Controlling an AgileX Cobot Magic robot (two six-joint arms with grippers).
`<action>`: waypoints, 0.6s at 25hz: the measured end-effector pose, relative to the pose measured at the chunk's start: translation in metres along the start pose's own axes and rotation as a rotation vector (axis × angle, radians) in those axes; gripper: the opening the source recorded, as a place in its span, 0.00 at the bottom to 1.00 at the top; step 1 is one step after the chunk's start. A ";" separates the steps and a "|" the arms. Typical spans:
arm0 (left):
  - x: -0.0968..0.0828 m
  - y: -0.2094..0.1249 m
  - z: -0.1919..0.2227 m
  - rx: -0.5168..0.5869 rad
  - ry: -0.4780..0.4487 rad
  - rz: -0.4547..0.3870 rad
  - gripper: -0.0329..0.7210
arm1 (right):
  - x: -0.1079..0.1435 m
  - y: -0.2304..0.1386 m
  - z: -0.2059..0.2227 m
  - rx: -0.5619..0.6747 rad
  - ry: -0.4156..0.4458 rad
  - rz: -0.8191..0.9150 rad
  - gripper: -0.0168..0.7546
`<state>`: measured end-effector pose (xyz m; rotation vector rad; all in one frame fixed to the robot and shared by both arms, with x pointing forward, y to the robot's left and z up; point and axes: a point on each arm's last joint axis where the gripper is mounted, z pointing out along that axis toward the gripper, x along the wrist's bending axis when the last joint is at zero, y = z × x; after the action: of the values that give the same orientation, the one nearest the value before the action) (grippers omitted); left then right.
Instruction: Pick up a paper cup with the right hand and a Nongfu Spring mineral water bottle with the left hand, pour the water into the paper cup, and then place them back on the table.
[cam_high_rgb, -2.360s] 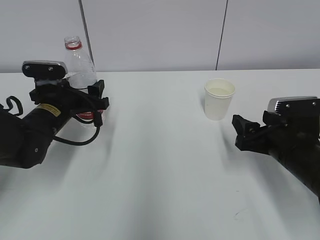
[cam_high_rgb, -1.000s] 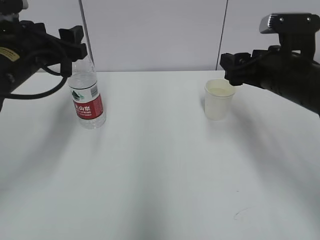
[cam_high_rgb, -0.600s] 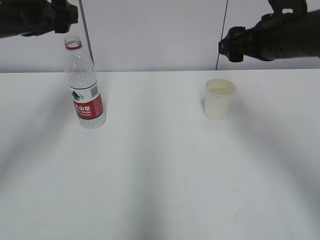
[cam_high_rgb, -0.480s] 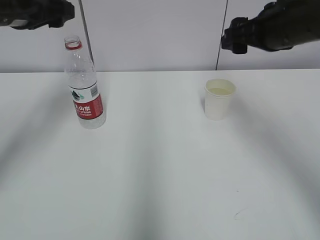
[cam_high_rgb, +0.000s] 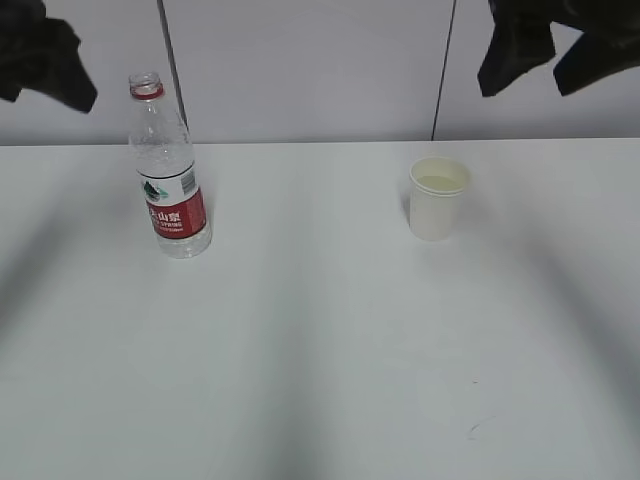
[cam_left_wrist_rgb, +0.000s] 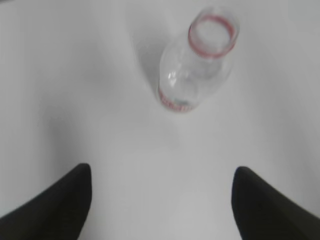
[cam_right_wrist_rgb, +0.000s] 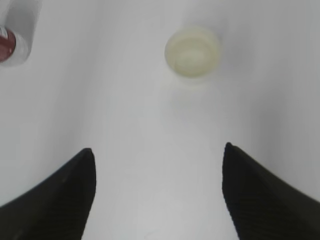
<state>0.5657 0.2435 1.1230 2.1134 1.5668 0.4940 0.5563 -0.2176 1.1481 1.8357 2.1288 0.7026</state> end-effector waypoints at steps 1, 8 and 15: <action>0.001 -0.005 0.000 0.060 0.016 -0.020 0.74 | 0.001 -0.004 -0.001 0.045 0.006 0.004 0.78; 0.010 -0.025 -0.002 0.279 0.141 -0.186 0.74 | 0.005 -0.010 0.000 0.122 0.047 0.054 0.78; 0.011 -0.026 0.000 0.287 0.145 -0.214 0.74 | 0.004 -0.010 0.001 0.127 0.040 0.058 0.78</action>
<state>0.5483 0.2600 1.1091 2.1159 2.0255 0.3738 0.5476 -0.2145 1.1425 1.9708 2.1995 0.6352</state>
